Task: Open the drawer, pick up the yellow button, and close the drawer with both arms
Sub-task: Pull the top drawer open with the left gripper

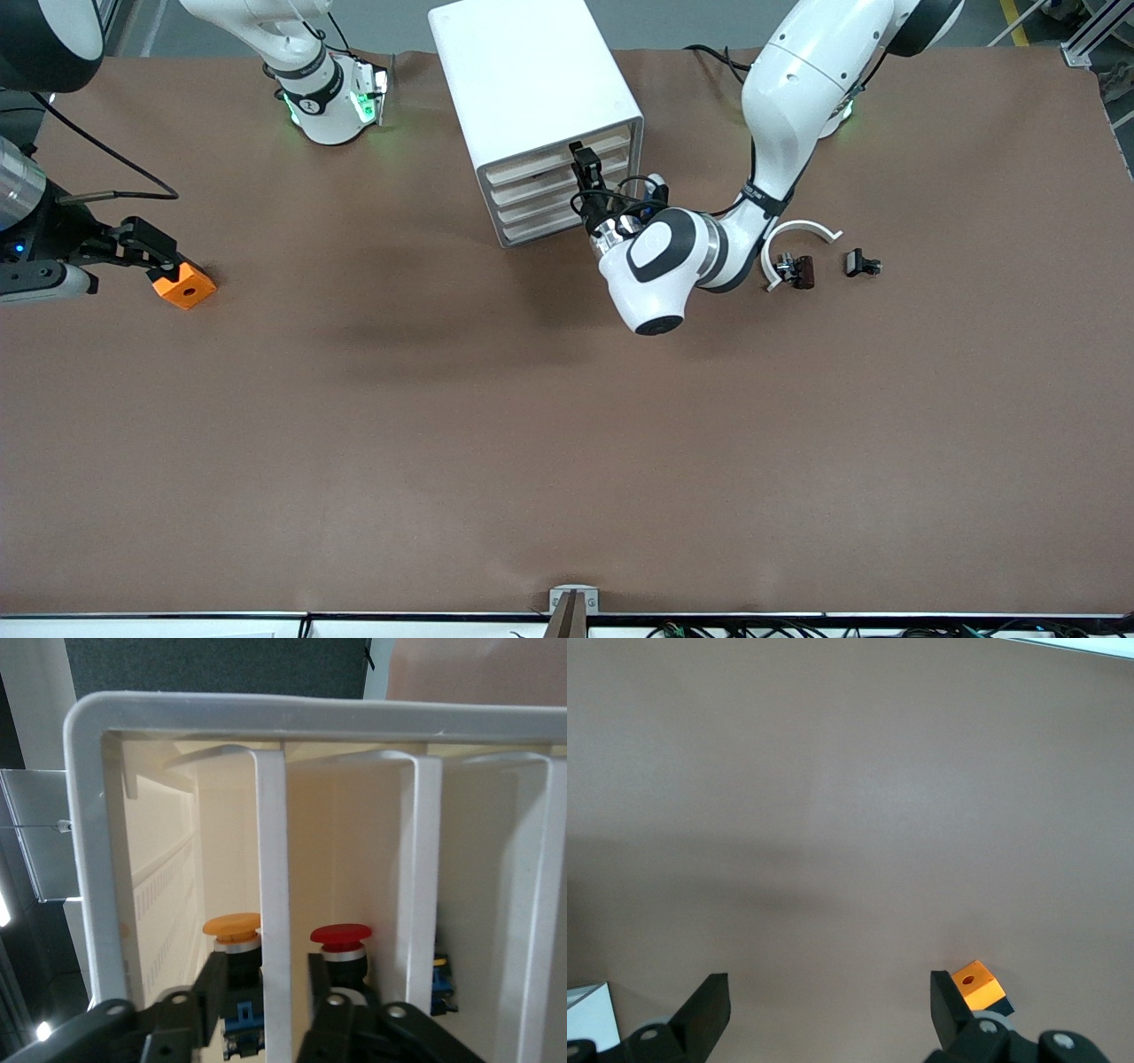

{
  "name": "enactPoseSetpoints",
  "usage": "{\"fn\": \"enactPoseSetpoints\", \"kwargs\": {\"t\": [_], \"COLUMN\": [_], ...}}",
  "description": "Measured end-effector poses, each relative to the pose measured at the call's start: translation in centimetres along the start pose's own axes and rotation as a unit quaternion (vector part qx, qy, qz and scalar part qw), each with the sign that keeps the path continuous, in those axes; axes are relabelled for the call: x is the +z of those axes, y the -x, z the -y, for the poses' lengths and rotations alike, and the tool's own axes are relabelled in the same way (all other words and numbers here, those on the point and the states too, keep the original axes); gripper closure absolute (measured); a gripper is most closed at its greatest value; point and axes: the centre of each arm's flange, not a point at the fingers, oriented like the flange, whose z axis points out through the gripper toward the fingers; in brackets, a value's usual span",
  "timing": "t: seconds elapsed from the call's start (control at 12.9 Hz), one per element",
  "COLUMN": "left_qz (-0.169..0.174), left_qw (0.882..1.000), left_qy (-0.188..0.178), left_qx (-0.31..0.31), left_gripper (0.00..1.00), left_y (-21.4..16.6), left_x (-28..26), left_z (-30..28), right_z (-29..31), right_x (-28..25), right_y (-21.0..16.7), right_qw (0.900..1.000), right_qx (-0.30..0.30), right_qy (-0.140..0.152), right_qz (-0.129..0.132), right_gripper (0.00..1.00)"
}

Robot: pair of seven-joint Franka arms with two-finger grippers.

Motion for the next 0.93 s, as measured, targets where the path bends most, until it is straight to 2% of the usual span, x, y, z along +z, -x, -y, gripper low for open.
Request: {"fn": "enactPoseSetpoints", "kwargs": {"t": [0.08,0.15,0.54,0.93], "left_qz": [0.0,0.001,0.038,0.13], "left_qw": [1.0,1.0,0.999,0.991], "left_qy": [0.0,0.001,0.008,0.026], "left_qx": [0.0,-0.001,-0.01,-0.011], "left_gripper": [0.76,0.84,0.85,0.86], "left_y": [0.0,0.0,-1.8,-5.7], "left_x": [0.1,-0.1,-3.9,-12.7], "left_z": [0.0,-0.1,-1.0,-1.7], "right_z": [0.0,0.0,0.0,0.4], "right_x": [0.0,0.0,0.0,-0.1], "right_y": [0.0,0.0,0.0,-0.1], "right_qw": [1.0,1.0,1.0,1.0], "right_qx": [0.0,0.0,0.0,-0.004], "right_qy": [0.0,0.0,0.0,0.0], "right_qz": [0.0,0.0,0.0,-0.003], "right_gripper": [0.0,0.0,0.0,0.0]}}
